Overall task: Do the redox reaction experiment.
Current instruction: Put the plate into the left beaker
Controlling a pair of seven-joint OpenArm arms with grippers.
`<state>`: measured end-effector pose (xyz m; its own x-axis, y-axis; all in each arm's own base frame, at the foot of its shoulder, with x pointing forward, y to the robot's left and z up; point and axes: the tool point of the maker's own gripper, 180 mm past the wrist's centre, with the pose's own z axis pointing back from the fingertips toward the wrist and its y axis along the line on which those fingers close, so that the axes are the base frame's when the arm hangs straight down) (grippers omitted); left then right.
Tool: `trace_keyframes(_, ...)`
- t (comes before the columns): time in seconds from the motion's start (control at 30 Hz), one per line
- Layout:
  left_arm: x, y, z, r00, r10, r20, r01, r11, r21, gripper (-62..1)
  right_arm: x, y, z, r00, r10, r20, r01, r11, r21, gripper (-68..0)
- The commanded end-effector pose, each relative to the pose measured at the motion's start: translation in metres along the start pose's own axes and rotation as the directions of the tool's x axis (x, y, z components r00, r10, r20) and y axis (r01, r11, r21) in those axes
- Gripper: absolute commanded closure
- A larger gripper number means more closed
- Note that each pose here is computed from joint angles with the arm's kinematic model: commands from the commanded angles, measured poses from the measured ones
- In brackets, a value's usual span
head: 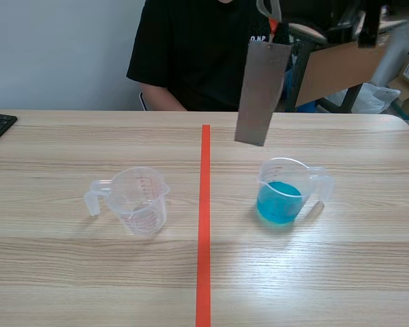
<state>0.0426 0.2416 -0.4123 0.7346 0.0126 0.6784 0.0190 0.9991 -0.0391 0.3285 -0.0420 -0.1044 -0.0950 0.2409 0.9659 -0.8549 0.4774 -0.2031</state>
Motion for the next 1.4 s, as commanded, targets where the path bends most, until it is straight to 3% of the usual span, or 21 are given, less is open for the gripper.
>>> trace_keyframes(0.0, -0.003, -0.002, 0.002, 1.0, 0.005, -0.008, -0.005, 1.0, -0.007, -3.4, 0.018, 0.002, -0.004, 0.998, 0.038, 0.048, -0.039, 0.999, 0.011, -1.5)
trace_keyframes(0.4, -0.012, -0.001, 0.002, 0.999, 0.015, -0.036, -0.015, 1.0, 0.002, -3.4, 0.034, 0.038, -0.061, 0.994, 0.06, 0.093, -0.071, 0.99, 0.122, -1.5)
trace_keyframes(0.77, -0.004, -0.001, -0.004, 1.0, 0.015, -0.014, -0.015, 1.0, 0.0, -3.4, 0.023, 0.067, -0.111, 0.997, -0.021, 0.074, 0.005, 0.976, 0.219, -1.5)
trace_keyframes(0.97, -0.003, -0.001, -0.004, 1.0, 0.015, -0.011, -0.015, 1.0, 0.001, -3.4, 0.017, 0.083, -0.128, 0.997, -0.058, 0.059, 0.041, 0.965, 0.26, -1.5)
trace_keyframes(1.37, -0.006, -0.003, -0.004, 0.999, 0.03, -0.013, -0.03, 1.0, 0.004, -3.4, 0.02, 0.095, -0.14, 0.997, -0.039, 0.071, 0.018, 0.962, 0.273, -1.6)
